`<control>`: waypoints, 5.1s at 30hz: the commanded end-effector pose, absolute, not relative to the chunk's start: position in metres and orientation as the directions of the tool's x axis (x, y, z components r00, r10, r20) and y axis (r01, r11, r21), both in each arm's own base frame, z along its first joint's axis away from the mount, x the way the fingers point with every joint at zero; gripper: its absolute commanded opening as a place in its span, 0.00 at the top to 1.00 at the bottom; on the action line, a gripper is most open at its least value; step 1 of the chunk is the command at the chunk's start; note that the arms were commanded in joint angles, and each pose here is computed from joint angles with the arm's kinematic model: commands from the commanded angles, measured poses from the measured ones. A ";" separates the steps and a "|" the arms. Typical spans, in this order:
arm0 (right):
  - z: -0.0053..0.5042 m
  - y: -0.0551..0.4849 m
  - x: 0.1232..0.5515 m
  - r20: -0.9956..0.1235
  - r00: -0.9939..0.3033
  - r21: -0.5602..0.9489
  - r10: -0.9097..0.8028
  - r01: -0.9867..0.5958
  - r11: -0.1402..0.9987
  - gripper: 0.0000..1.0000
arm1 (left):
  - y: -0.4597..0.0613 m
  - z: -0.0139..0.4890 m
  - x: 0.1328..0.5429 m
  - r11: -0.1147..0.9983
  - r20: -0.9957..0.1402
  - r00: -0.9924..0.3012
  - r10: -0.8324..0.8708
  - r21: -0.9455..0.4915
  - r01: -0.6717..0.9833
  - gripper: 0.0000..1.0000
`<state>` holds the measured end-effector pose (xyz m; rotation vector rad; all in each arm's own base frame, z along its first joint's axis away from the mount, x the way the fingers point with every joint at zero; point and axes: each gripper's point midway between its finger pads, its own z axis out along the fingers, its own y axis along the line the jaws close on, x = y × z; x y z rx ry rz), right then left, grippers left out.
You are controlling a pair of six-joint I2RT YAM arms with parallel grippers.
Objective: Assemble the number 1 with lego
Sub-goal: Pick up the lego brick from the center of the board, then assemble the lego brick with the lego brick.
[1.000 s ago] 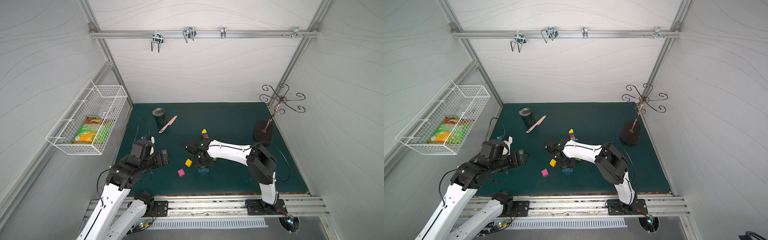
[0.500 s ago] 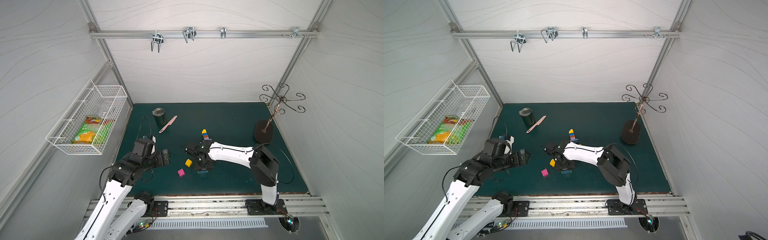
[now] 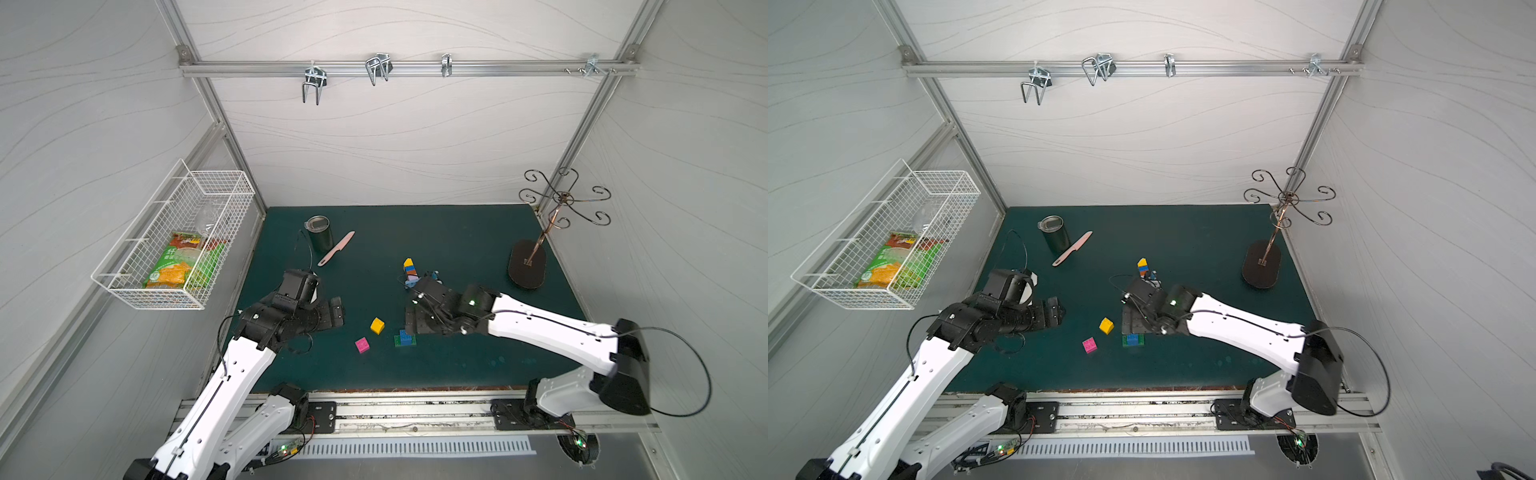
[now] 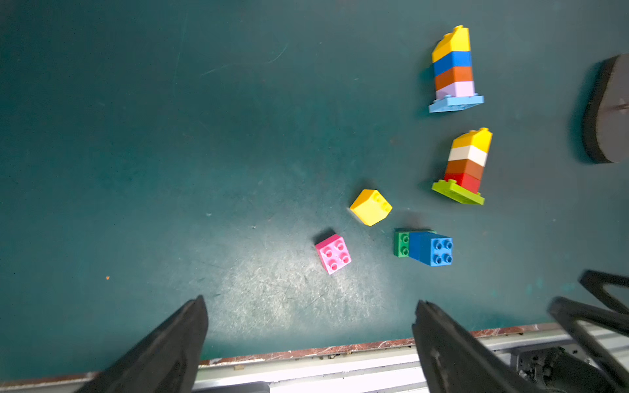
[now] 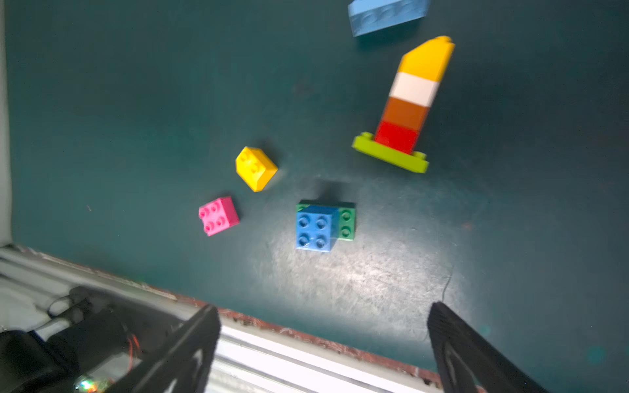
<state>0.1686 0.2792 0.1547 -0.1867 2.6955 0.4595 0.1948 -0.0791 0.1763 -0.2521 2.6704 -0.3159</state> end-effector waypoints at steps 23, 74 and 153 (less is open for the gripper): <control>0.123 0.239 0.188 -0.558 -0.806 0.502 0.195 -0.142 0.853 0.01 | -0.149 0.067 0.187 0.920 -0.144 -0.910 -0.388 -0.118 -0.374 0.22; 0.106 0.216 0.191 -0.525 -0.789 0.518 0.320 0.003 0.856 0.01 | -0.166 0.093 0.173 0.980 -0.100 -0.978 -0.182 0.064 -0.188 0.94; 0.080 0.190 0.196 -0.464 -0.772 0.591 0.435 0.096 0.801 0.01 | -0.282 0.074 0.198 0.999 -0.131 -0.991 -0.028 -0.035 -0.024 0.98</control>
